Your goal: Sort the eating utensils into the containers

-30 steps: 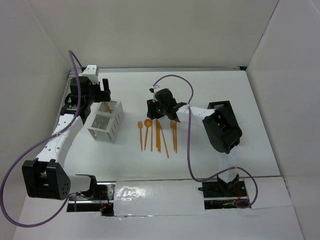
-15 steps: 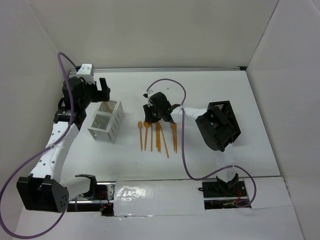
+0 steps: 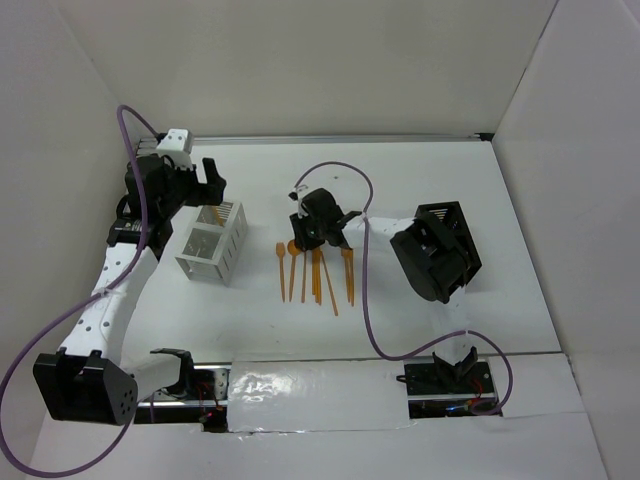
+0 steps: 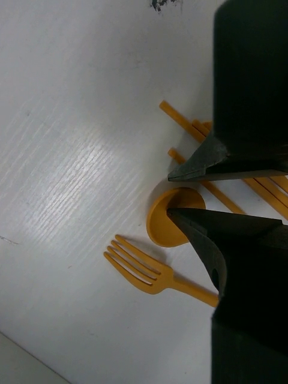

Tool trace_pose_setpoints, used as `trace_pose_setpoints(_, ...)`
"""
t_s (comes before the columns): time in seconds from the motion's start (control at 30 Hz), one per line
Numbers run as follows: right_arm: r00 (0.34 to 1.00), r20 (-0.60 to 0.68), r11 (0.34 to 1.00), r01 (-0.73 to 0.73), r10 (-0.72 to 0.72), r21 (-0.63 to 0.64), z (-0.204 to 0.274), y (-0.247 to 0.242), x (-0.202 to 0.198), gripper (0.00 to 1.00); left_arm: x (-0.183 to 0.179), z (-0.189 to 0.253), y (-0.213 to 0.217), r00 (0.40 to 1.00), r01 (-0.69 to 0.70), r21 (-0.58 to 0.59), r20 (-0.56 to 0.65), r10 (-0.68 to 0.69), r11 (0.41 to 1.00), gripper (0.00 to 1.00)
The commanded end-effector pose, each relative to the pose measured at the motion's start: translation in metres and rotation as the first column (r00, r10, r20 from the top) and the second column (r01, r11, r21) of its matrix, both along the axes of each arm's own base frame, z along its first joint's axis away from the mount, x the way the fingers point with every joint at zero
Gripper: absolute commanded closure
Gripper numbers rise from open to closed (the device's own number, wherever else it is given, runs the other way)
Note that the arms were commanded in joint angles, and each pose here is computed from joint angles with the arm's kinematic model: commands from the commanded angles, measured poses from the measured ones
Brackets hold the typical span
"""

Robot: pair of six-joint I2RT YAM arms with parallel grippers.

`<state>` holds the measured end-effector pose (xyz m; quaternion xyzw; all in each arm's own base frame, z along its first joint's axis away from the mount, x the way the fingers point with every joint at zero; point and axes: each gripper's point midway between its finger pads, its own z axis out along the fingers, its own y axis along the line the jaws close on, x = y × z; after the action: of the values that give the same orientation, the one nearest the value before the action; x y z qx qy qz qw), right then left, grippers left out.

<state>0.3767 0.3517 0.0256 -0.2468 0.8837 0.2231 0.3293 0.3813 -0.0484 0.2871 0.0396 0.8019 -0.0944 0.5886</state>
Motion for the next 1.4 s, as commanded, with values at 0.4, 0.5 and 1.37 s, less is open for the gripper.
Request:
trace_pose_setpoints(0.4,1.000,0.019,0.995,-0.011,0.009,0.103,0.041,0.002,0.010,1.00,-0.016,0.033,-0.065,0.939,0.343,-0.044,0.046,-0.341,0.938,0.14)
trace_pose_setpoints(0.5,0.997,0.075,0.984,-0.033,0.020,0.172,0.081,0.005,0.015,1.00,-0.021,0.019,-0.092,0.884,0.464,-0.081,-0.029,-0.467,0.882,0.23)
trace_pose_setpoints(1.37,0.904,0.388,0.814,-0.359,0.181,0.456,0.267,0.025,-0.052,1.00,-0.038,-0.009,-0.146,0.666,0.724,-0.246,0.006,-0.746,0.644,0.25)
